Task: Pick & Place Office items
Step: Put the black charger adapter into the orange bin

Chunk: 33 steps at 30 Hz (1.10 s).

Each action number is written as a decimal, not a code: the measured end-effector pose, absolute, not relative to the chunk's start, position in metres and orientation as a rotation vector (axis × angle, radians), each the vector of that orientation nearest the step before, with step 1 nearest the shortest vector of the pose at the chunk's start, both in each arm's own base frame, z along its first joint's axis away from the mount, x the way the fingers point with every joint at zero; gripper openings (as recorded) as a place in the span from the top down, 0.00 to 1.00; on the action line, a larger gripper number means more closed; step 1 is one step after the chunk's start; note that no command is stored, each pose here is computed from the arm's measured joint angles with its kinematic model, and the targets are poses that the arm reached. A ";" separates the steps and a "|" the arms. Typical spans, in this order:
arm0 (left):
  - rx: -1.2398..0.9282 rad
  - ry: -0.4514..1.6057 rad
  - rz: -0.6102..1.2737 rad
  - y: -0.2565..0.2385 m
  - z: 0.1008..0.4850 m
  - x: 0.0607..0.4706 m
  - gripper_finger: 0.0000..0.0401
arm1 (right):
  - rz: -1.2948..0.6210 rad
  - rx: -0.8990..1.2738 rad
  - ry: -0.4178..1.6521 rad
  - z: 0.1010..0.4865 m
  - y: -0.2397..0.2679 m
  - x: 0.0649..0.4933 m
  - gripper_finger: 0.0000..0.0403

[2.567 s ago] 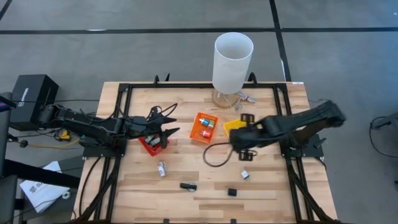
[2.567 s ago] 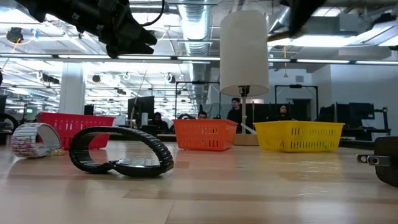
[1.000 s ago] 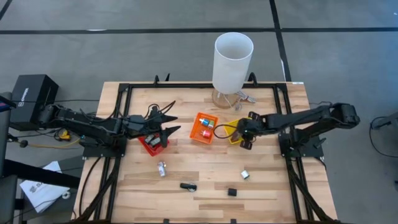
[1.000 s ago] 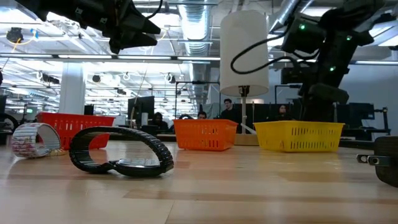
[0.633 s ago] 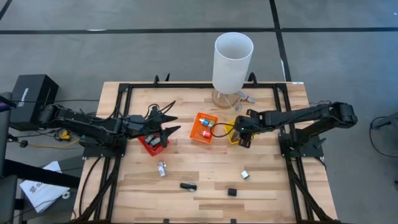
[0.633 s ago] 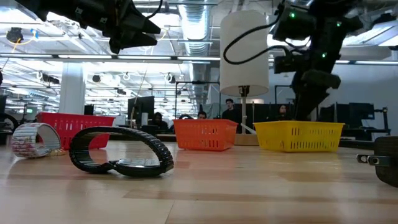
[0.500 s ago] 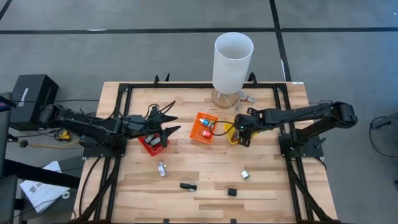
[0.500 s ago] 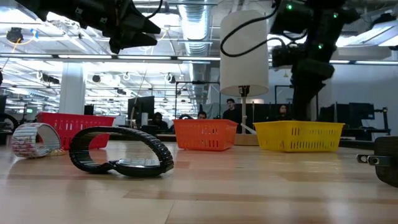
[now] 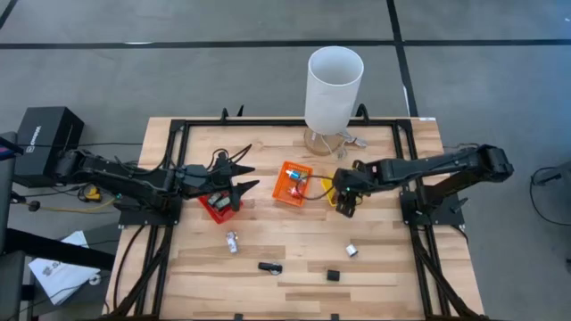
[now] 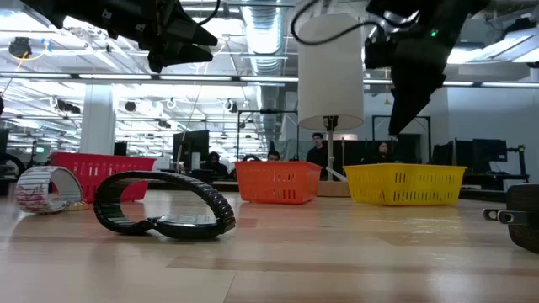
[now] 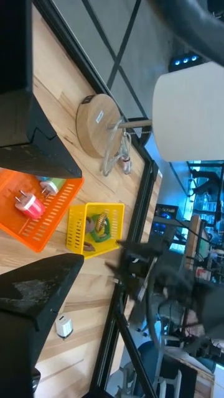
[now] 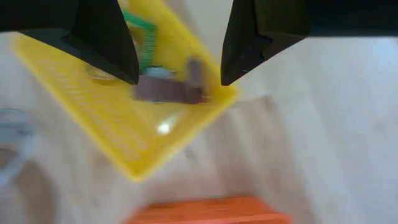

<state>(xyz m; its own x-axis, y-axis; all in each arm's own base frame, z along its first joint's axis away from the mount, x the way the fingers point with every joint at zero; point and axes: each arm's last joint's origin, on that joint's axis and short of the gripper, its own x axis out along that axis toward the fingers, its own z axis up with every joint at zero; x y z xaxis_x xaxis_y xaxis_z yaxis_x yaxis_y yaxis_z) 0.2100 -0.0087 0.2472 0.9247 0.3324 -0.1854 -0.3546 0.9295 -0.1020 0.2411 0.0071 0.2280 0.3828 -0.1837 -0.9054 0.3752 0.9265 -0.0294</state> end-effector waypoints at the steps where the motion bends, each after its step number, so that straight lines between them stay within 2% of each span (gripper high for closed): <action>1: -0.135 0.166 0.353 -0.009 0.247 0.210 0.49 | -0.335 0.190 1.109 0.229 0.012 0.242 0.46; 10: -0.219 0.142 0.359 -0.009 0.248 0.210 0.49 | -0.117 0.166 0.847 0.242 0.060 0.261 0.47; 15: -0.222 0.132 0.358 -0.009 0.249 0.210 0.49 | -0.005 0.073 0.770 0.239 0.083 0.269 0.47; 24: -0.231 0.099 0.354 -0.009 0.252 0.211 0.49 | 0.077 0.071 0.884 0.211 0.093 0.280 0.47; 33: -0.236 0.081 0.352 -0.009 0.254 0.211 0.49 | 0.106 0.243 0.939 0.204 0.082 0.287 0.47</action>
<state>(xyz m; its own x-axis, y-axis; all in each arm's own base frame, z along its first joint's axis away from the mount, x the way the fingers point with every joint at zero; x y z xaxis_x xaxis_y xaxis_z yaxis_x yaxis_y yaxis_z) 0.2112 -0.0088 0.2538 0.9359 0.3316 -0.1191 -0.3504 0.9115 -0.2152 0.2875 0.0825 0.2039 0.5880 0.1949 -0.7851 0.0156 0.9676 0.2518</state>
